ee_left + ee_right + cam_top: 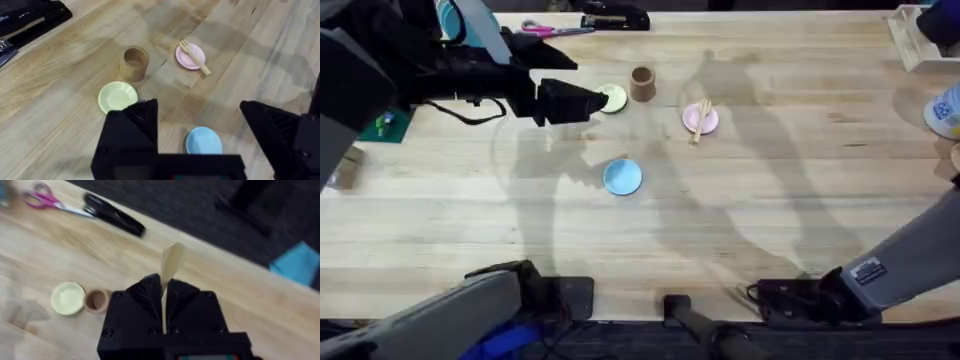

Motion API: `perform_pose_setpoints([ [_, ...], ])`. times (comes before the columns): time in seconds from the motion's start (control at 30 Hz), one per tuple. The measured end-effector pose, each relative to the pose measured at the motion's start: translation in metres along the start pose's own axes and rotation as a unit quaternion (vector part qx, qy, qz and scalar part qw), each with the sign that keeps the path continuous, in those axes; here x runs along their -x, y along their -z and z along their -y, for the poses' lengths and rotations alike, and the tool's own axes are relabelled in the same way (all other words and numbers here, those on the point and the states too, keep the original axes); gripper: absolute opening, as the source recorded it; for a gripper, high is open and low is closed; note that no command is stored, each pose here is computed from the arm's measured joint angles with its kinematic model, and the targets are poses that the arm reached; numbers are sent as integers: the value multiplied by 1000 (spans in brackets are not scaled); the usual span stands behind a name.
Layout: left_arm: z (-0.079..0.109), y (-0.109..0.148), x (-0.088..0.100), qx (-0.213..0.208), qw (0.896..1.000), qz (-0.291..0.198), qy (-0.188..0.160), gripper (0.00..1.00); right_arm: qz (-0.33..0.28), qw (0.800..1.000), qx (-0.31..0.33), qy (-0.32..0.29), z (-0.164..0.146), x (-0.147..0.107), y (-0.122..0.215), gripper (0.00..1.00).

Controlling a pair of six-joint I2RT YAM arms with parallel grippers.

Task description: Pick up a utensil and set it on the pink plate, then put the other utensil in the container.

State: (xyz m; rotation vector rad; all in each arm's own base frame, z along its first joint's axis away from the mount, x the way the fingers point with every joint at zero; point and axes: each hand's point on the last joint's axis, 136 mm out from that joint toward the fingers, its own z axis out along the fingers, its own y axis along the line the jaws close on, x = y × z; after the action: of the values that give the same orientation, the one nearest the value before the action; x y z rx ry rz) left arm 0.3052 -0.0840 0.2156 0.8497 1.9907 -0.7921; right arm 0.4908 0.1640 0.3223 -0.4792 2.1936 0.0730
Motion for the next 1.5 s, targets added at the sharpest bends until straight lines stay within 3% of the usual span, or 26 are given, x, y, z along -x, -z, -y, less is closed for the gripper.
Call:
perform_pose_setpoints([
  [0.37,0,0,0,0,1000,0,0,993,125,984,123,44,-44,45,-7,33],
  [0.57,0,0,0,0,1000,0,0,994,196,965,155,82,-60,52,-1,33],
  [0.83,0,0,0,0,1000,0,0,994,330,909,225,120,-74,64,57,33],
  [0.97,0,0,0,0,1000,0,0,994,364,878,289,114,-73,56,67,30],
  [1.2,0,0,0,0,1000,0,0,994,349,851,377,110,-76,25,67,31],
  [1.5,0,0,0,0,1000,0,0,993,356,822,414,163,-88,4,38,31],
])
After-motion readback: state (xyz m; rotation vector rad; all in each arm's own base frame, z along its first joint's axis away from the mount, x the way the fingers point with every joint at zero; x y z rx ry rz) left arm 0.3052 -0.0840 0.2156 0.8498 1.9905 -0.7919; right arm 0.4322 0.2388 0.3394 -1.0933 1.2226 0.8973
